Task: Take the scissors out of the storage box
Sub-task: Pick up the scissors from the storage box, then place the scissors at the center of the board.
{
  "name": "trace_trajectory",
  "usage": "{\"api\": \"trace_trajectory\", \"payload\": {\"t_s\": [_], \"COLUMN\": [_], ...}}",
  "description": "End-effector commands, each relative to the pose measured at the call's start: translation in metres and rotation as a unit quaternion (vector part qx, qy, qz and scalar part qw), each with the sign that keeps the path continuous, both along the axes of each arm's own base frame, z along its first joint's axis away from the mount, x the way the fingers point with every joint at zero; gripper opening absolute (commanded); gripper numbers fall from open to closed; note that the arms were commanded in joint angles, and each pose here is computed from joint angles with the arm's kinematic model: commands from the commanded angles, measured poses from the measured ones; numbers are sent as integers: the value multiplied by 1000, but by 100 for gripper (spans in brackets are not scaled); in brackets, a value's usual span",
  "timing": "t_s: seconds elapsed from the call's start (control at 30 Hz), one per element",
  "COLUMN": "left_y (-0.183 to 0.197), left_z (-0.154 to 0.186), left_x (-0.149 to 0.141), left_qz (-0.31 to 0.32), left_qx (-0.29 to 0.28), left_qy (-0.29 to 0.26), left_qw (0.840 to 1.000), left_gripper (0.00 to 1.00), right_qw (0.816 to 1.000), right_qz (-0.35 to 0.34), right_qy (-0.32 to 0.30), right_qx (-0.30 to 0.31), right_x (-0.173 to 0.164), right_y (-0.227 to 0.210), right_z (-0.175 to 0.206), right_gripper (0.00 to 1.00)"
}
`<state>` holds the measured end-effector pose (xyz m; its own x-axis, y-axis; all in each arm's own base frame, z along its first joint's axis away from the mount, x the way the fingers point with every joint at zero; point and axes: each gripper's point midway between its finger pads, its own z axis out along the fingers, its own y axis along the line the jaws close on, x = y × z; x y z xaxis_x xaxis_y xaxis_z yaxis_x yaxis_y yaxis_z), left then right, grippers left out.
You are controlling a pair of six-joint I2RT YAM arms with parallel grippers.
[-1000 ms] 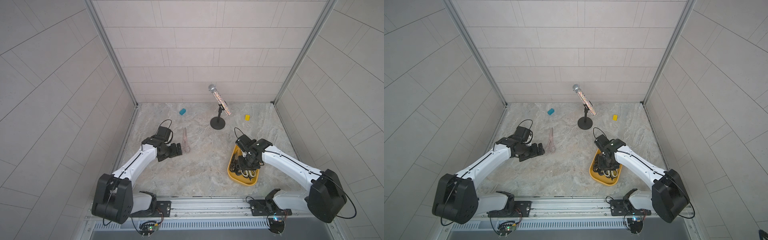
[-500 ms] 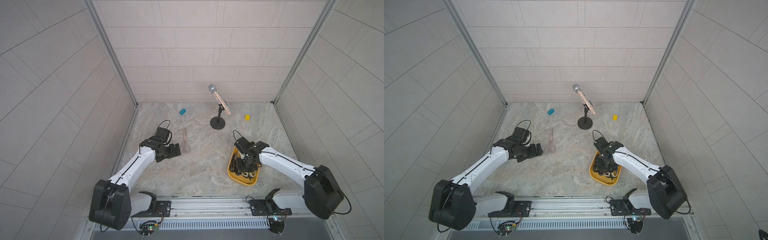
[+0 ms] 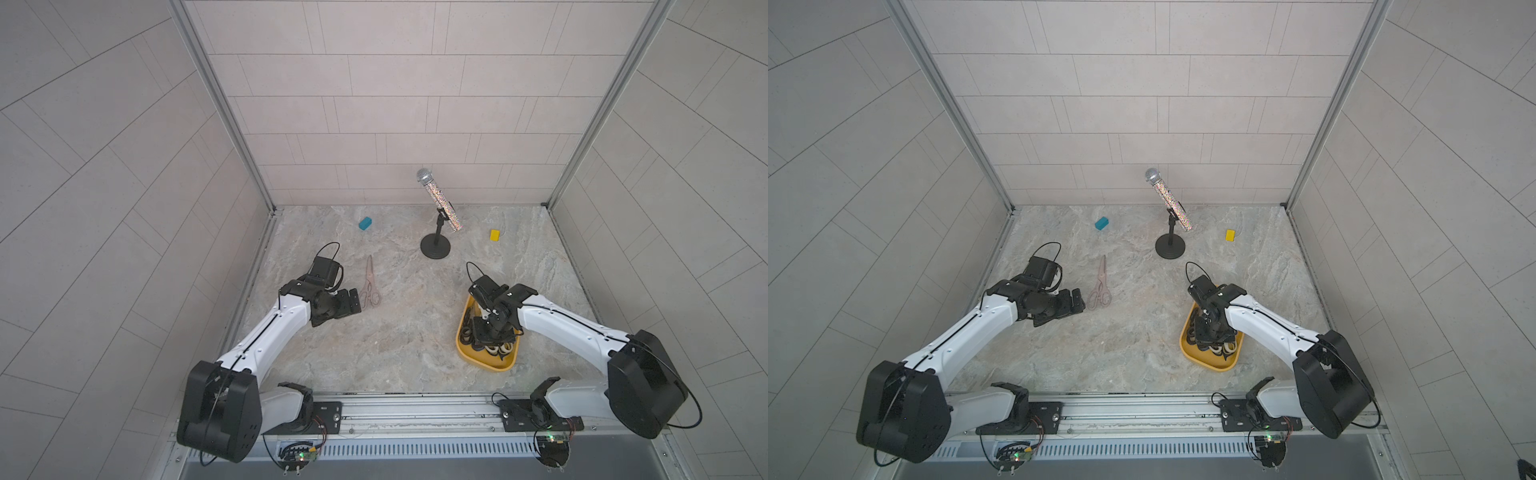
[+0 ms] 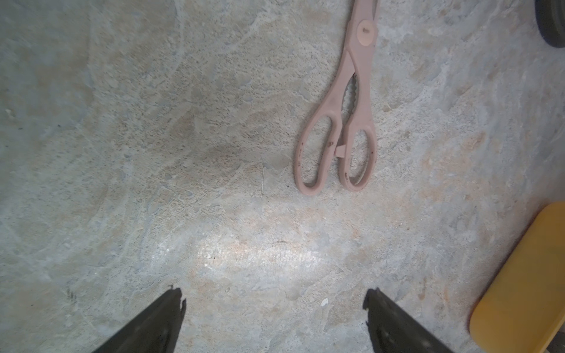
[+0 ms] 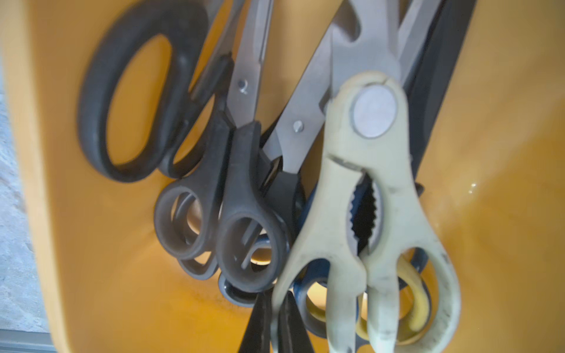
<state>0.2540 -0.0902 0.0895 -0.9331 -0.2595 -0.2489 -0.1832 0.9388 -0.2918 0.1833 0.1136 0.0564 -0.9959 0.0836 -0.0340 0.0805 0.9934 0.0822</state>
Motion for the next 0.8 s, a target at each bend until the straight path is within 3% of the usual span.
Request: {"api": "trace_trajectory", "payload": {"t_s": [0.0, 0.2, 0.37, 0.77], "left_y": [0, -3, -10, 5], "left_z": [1, 1, -5, -5], "left_x": [-1, 9, 15, 17], "left_qz": [2, 3, 17, 58], "left_qx": [0, -8, -35, -60], "left_qy": [0, -11, -6, -11], "left_qw": [1000, 1000, 999, 996], "left_gripper": [100, 100, 100, 100], "right_qw": [1000, 1000, 998, 989], "right_qz": [-2, -5, -27, 3], "right_qy": [-8, -25, -47, -114], "right_qx": [-15, -13, 26, 92], "right_x": [0, 2, 9, 46], "right_y": [-7, -9, 4, 73], "right_z": [15, 47, 70, 107], "right_gripper": [0, 0, 0, 0]}}
